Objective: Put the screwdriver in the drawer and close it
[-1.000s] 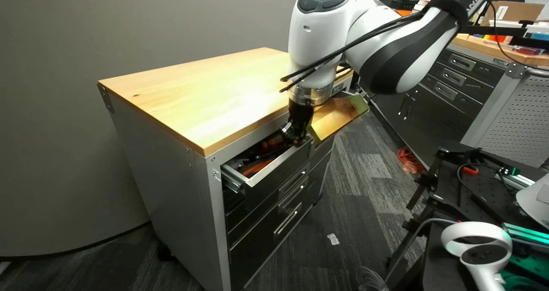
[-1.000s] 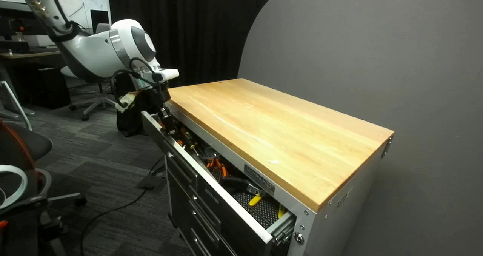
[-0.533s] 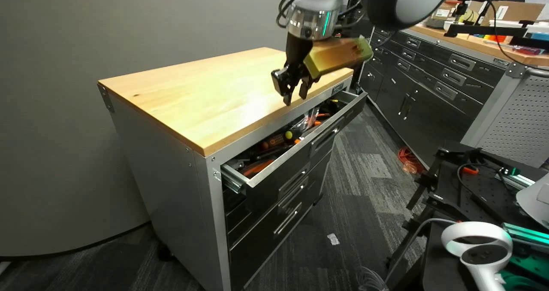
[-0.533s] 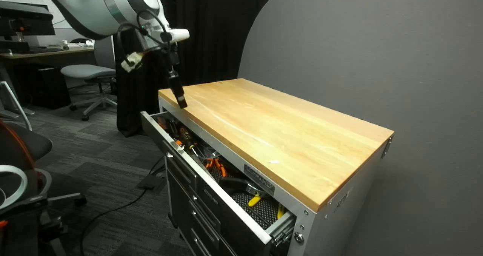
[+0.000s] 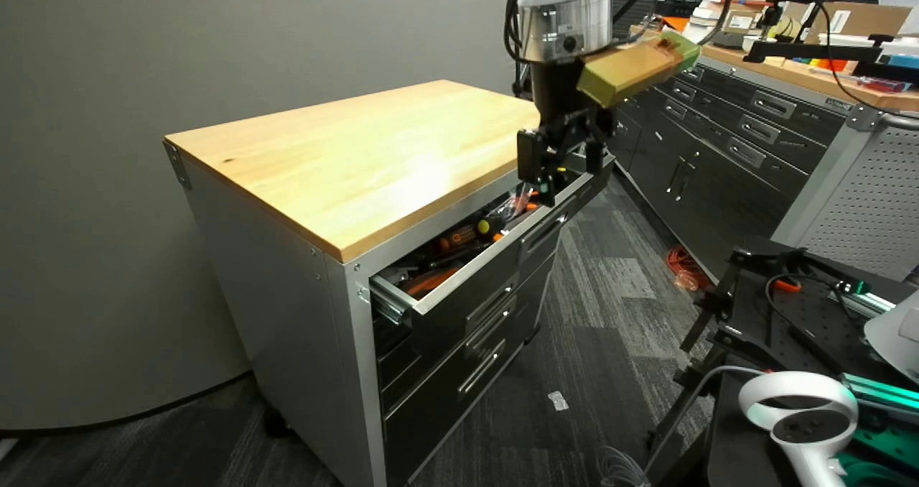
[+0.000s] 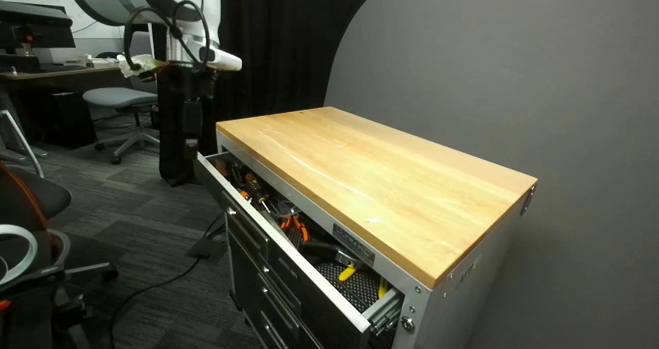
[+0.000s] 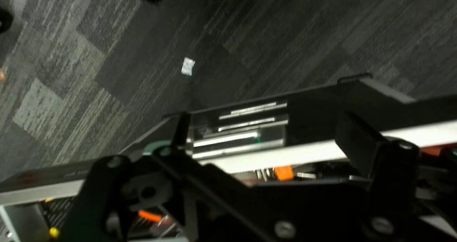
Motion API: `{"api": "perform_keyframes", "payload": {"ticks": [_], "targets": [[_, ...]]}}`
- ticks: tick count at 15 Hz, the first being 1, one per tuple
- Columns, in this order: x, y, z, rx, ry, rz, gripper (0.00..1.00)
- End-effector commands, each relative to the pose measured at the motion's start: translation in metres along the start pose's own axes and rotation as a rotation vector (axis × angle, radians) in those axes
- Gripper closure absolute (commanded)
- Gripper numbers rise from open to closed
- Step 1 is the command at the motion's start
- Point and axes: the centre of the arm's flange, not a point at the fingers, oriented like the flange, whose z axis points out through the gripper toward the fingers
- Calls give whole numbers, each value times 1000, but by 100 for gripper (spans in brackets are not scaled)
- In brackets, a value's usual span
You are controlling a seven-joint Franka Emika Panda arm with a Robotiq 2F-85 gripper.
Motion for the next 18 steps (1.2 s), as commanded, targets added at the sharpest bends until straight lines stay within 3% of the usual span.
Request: {"api": "perform_keyframes", "payload": {"ticks": [1, 3, 10, 14, 18], "targets": [[-23, -17, 41, -7, -45, -51, 27], [-26, -29, 60, -3, -1, -54, 44], [-28, -71, 93, 32, 326, -107, 97], [-19, -80, 104, 23, 472, -132, 100], [-13, -92, 117, -5, 569, -154, 96]]}}
